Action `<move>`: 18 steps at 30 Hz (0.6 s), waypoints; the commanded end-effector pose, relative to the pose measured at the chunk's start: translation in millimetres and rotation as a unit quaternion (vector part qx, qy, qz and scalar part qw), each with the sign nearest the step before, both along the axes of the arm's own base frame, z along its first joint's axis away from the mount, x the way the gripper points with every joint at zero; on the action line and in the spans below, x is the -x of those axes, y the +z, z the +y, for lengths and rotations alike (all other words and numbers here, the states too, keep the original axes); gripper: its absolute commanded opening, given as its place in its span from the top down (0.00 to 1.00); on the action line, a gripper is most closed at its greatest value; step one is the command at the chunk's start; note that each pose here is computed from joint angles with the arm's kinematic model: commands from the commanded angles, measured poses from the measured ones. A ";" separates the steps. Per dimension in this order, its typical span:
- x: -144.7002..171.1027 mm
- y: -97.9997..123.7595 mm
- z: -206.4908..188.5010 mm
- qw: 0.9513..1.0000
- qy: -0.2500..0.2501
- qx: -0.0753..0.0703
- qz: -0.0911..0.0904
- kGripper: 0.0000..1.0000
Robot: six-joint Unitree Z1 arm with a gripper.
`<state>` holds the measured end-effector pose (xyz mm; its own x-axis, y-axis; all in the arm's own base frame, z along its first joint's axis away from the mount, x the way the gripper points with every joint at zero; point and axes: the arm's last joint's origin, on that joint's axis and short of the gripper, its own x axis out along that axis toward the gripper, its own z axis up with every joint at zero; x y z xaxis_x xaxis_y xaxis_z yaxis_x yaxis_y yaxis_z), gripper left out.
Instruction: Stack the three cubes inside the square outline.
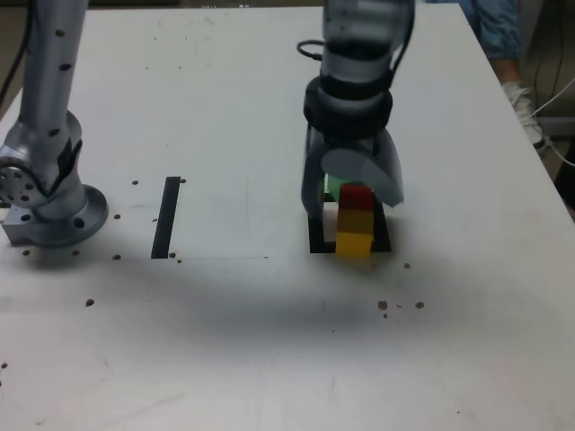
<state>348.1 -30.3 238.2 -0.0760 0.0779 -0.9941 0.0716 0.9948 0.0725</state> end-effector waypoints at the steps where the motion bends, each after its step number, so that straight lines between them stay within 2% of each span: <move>1: 6.7 9.9 -0.4 1.000 0.001 0.001 -0.007 0.01; 9: 23.6 37.7 -13.7 1.000 -0.007 0.002 -0.019 0.01; 14: 28.5 43.1 -26.6 1.000 -0.010 0.005 -0.015 0.01; 18: 30.1 42.6 -38.0 1.000 -0.014 0.014 -0.009 0.02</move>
